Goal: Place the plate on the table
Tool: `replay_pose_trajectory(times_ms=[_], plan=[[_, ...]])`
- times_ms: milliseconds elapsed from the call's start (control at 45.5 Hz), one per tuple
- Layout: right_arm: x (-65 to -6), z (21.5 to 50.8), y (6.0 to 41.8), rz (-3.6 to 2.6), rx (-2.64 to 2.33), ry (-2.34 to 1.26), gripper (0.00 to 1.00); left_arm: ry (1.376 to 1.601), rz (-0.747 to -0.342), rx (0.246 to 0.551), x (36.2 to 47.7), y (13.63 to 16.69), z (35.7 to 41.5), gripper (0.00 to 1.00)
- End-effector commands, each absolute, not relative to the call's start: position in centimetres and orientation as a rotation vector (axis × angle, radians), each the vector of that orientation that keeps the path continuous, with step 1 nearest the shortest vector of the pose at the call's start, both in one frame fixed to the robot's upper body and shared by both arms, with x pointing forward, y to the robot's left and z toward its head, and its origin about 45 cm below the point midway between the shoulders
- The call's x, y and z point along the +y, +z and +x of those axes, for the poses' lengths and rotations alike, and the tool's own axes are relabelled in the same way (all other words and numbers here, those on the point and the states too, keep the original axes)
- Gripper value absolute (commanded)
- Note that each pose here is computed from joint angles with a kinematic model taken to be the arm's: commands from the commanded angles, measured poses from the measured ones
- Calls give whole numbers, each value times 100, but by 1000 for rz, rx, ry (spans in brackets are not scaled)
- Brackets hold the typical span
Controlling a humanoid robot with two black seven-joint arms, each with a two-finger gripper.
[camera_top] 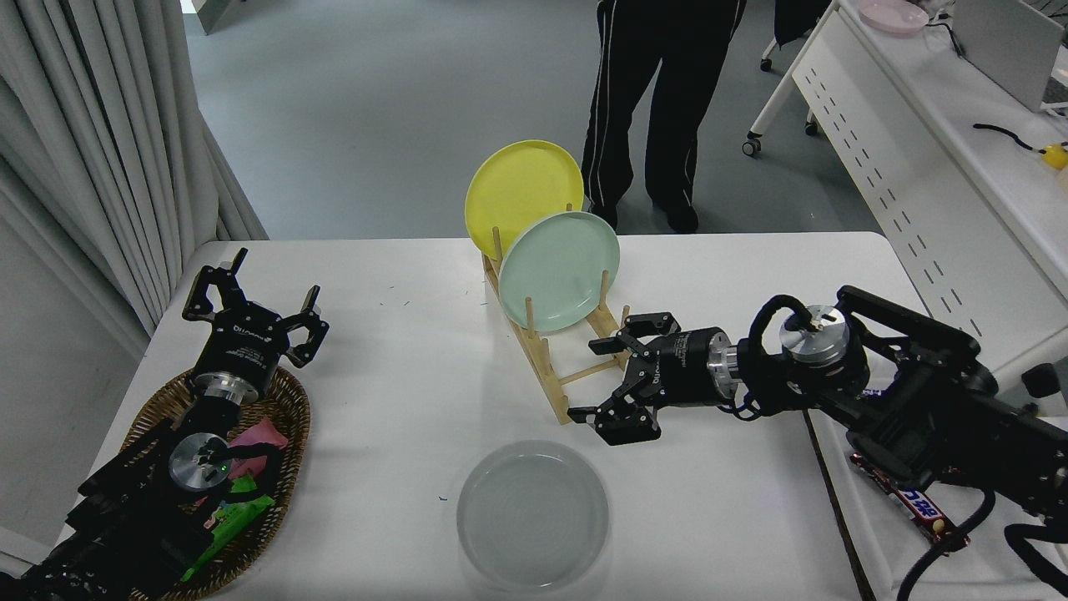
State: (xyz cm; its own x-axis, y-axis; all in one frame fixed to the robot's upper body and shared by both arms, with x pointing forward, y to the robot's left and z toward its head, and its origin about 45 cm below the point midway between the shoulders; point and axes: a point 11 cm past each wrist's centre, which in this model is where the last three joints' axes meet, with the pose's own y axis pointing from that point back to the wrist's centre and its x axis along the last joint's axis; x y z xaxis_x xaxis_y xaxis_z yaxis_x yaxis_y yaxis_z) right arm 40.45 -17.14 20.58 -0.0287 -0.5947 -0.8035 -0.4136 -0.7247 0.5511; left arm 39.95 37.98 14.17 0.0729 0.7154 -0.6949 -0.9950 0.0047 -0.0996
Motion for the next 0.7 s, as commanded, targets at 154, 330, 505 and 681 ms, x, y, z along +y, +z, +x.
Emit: replay_pose_trajectory(times_ms=[154, 330, 505, 681], plan=[[-2356, 4475, 2494, 2409, -1514, -1444, 100, 1441, -673, 528, 3798, 1417, 3995, 100], [-2659, 4510, 2440, 2446, -1766, -1270, 100, 1441, -673, 528, 3798, 1417, 3995, 100], [-2906, 4558, 2526, 2533, -2100, -976, 100, 1442, -672, 528, 3799, 1416, 3995, 100], [-3014, 4508, 2487, 2599, -2206, -805, 100, 1441, -673, 528, 3798, 1417, 3995, 100]])
